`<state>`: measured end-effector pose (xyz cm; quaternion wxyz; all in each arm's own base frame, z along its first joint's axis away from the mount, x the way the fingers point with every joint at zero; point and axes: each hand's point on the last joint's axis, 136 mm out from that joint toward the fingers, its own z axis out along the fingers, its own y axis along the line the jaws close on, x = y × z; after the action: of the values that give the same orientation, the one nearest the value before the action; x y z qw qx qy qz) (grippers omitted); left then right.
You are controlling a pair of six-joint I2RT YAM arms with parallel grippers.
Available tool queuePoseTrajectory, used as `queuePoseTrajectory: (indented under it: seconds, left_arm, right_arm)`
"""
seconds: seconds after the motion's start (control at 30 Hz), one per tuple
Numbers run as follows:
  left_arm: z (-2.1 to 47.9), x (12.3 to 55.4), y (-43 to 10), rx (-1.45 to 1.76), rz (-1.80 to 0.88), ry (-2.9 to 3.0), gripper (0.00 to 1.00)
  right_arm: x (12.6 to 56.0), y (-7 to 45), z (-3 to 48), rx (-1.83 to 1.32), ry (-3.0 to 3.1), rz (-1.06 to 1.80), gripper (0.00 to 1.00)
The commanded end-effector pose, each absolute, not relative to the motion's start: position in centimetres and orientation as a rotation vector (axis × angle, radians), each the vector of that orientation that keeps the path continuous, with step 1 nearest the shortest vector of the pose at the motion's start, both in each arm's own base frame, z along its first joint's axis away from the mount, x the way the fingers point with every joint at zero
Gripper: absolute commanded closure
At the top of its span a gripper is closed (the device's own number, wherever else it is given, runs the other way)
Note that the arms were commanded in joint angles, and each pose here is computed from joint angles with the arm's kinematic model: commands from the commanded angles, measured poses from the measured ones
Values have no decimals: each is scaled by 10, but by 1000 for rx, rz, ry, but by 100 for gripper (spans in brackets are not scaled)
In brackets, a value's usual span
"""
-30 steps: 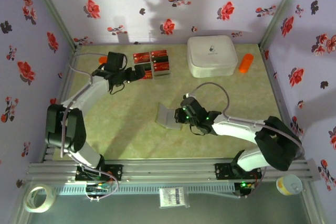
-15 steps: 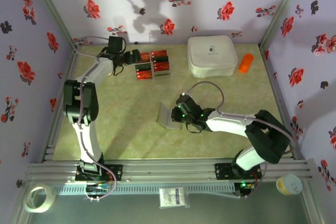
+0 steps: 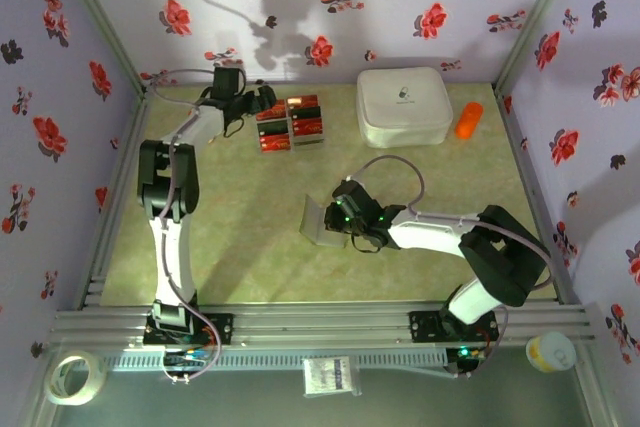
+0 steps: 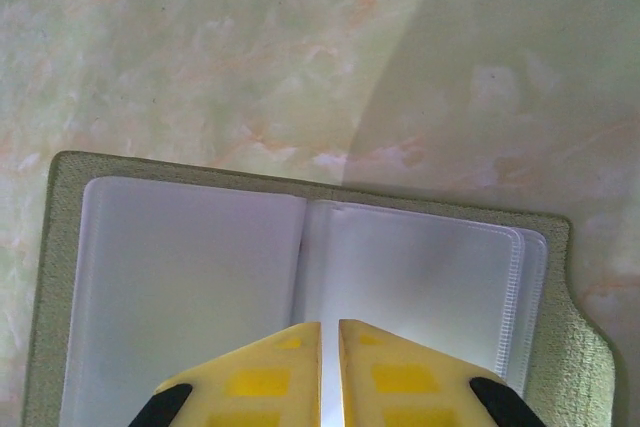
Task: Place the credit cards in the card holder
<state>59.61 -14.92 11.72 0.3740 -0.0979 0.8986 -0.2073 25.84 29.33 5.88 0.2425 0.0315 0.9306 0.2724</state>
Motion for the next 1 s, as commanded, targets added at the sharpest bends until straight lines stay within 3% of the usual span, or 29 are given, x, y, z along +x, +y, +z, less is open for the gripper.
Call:
queuePoseTrajectory:
  seconds: [0.0,0.97]
  left_arm:
    - [123,607,-170,-261,-651,2252,0]
    - [134,567,-298,-45,-911,2256,0]
  right_arm:
    - [258,293,59,119,2529,754,87]
    - [258,301,31,134,2564,761,87]
